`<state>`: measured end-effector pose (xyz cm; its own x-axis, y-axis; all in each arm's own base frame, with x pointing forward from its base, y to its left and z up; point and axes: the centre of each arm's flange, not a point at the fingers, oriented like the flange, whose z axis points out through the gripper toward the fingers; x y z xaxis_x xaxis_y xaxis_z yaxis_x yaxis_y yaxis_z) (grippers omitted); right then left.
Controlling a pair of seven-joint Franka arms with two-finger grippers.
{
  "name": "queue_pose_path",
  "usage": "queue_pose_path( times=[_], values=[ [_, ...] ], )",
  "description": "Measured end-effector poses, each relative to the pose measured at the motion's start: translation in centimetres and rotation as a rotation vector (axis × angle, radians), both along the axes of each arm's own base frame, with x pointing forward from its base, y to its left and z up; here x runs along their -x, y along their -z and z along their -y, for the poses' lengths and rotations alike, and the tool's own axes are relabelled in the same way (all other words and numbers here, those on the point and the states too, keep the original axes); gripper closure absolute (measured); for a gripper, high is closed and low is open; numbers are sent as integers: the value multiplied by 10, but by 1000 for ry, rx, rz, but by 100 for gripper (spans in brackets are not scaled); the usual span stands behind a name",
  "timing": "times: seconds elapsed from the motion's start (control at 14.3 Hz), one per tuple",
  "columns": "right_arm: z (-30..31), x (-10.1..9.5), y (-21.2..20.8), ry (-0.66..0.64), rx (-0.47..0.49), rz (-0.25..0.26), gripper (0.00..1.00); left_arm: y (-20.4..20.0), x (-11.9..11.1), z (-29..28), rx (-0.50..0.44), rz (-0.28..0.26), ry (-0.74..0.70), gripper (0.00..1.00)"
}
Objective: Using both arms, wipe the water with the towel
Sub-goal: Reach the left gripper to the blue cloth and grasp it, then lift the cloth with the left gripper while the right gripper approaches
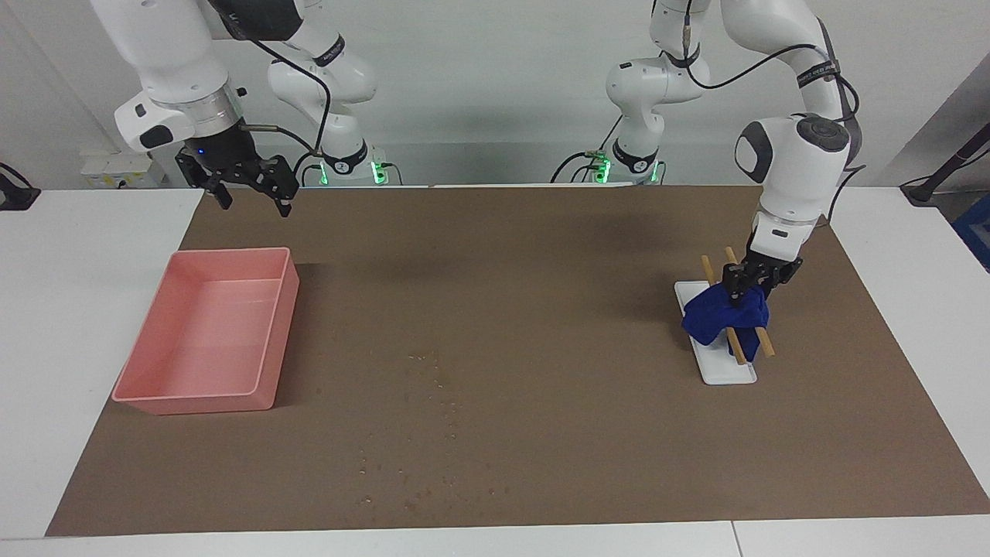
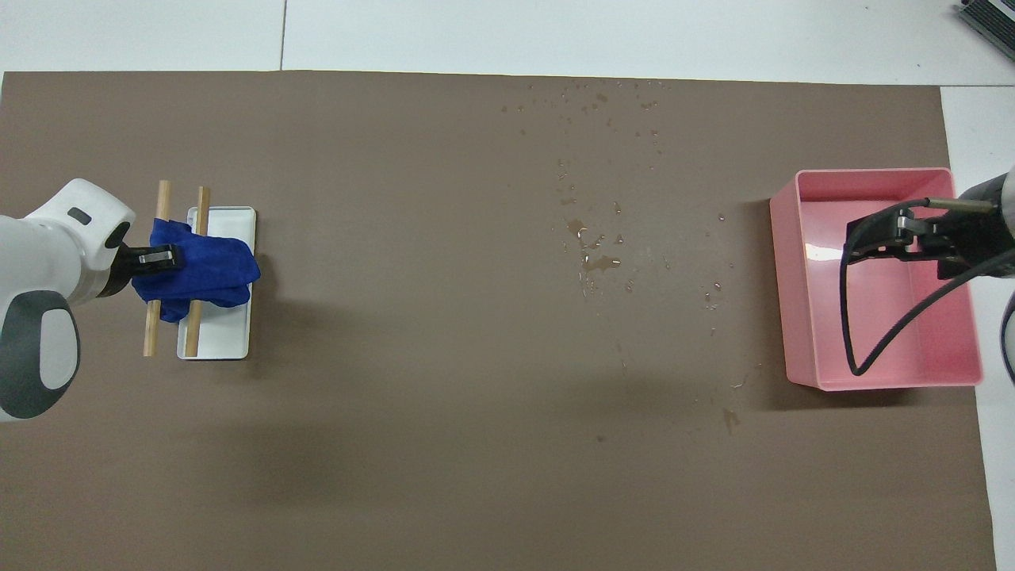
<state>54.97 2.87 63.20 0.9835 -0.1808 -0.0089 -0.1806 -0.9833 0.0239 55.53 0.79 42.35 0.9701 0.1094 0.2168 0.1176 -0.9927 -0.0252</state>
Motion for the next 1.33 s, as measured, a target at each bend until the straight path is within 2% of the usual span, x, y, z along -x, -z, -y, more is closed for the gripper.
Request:
queue_pose_path(
  times=[0.14, 0.28, 0.77, 0.98, 1.33],
  values=[
    [0, 0, 0, 0, 0, 0, 0, -7, -1, -2, -18, -5, 7, 63],
    [0, 0, 0, 0, 0, 0, 0, -22, -6, 2, -41, -33, 21, 80],
    [-1, 0, 0, 37, -7, 2, 0, -99, -16, 35, -56, -132, 5, 82],
    [-14, -1, -1, 213, -105, 2, 0, -129, -10, 72, -11, -157, -113, 82],
    [-89, 3, -4, 519, -192, 4, 0, -149, 11, 118, 191, -236, -399, 82]
  ],
)
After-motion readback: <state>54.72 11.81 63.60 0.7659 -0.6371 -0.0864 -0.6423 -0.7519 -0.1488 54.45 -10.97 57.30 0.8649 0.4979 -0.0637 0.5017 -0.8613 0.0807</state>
